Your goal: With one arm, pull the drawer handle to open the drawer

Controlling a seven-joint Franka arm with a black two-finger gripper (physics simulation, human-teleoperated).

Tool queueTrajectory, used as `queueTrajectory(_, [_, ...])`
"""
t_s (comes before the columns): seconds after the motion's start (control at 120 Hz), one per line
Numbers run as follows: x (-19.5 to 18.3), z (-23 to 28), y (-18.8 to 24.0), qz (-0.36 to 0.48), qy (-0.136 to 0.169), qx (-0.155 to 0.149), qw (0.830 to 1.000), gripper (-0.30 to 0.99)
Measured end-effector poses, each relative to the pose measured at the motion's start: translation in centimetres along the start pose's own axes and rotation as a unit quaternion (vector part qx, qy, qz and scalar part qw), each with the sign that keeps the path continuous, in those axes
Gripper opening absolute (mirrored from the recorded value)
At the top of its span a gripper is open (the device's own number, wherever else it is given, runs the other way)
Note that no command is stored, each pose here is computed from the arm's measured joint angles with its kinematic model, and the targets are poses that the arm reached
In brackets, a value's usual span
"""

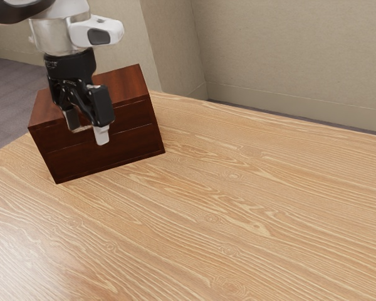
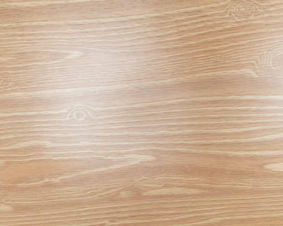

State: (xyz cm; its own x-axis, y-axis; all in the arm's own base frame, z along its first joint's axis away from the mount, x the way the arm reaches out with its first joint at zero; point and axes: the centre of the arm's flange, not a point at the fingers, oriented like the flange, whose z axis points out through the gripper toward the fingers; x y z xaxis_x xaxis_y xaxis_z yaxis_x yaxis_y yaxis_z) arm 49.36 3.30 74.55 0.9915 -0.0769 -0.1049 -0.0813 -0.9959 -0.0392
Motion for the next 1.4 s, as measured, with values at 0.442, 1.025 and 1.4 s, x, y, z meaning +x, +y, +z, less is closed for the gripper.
queueTrajectory(0.442, [1.4, 0.2, -10.9, 0.0, 0.086, 0.031, 0.996, 0.69])
queueTrajectory(1.025, [8.1, 7.9, -16.0, 0.192, 0.024, 0.107, 0.975, 0.69])
queueTrajectory(1.4, [7.3, 9.5, -20.8, 0.231, 0.03, 0.137, 0.963, 0.69])
